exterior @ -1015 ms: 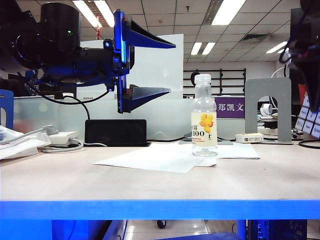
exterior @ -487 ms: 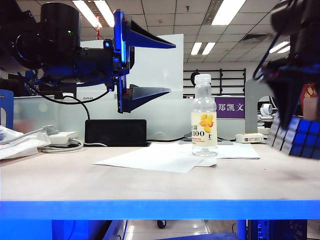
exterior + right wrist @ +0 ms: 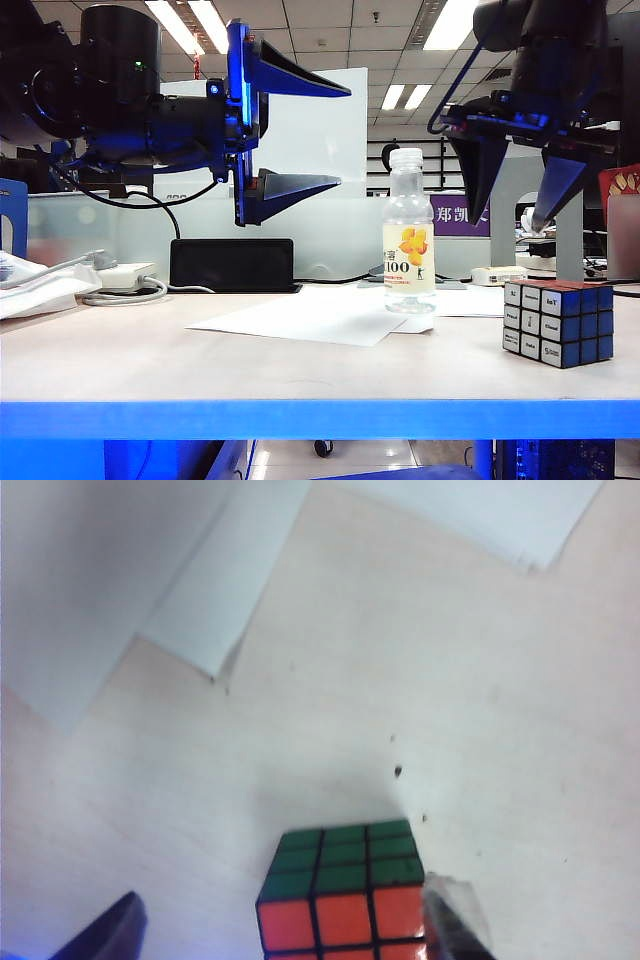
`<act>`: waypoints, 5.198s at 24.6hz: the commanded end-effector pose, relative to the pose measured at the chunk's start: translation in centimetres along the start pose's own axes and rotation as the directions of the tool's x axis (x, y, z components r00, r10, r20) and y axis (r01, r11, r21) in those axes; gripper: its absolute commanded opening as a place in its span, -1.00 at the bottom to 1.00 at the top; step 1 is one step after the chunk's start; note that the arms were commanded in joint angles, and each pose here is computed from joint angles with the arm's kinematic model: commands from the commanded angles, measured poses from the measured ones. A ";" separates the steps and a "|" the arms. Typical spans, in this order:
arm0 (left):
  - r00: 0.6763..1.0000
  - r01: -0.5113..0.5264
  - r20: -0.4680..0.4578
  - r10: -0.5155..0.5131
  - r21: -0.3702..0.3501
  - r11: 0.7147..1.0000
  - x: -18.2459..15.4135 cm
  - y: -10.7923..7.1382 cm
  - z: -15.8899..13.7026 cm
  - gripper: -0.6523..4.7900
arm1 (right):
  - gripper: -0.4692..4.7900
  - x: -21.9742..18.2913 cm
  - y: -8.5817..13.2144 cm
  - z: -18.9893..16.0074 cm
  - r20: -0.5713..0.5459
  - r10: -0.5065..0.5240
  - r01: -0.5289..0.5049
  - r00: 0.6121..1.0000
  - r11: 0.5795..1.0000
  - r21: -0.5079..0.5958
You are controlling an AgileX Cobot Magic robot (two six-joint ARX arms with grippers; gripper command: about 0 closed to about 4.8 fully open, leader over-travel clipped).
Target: Rotate the Rubik's Cube so that the bottom side is facing up.
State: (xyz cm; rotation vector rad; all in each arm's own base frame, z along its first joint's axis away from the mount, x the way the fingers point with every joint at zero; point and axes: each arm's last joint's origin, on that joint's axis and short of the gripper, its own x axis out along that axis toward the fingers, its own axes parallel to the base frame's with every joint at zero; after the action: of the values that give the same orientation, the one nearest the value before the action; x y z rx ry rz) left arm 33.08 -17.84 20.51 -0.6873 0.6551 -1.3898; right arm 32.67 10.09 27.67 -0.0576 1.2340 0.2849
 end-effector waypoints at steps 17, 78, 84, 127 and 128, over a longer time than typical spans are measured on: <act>1.000 0.001 -0.003 -0.001 -0.002 1.000 0.0 -0.1 0.1 1.00 | 0.82 -0.1 0.1 -0.2 -0.029 -0.024 0.023 0.999 0.998 -0.060; 0.754 -0.581 0.626 0.200 0.493 0.647 -15.2 -11.0 6.8 -0.78 | -0.31 -11.9 -0.6 -14.8 0.917 0.157 -0.015 0.367 0.987 -0.163; 0.663 -0.677 0.720 0.206 0.458 0.576 -15.3 -13.8 2.7 -0.78 | -0.31 -10.6 -1.2 -16.7 0.946 0.118 -0.065 0.302 0.993 -0.103; 0.424 -0.819 0.682 0.596 0.008 0.574 -17.9 -11.1 -19.8 -0.78 | -0.31 2.4 -3.0 -27.0 0.901 0.026 -0.284 0.433 0.953 0.109; 0.428 -0.823 0.678 0.598 0.019 0.567 -17.9 -11.1 -19.9 -0.78 | -0.31 2.6 -3.1 -27.0 0.900 0.023 -0.296 0.436 0.948 0.119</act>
State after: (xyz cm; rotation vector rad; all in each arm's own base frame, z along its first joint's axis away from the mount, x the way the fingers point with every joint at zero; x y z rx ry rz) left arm 9.54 -1.50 16.28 -0.4419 0.1055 -0.3480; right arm 9.25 2.30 15.74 0.3755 0.1850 0.2588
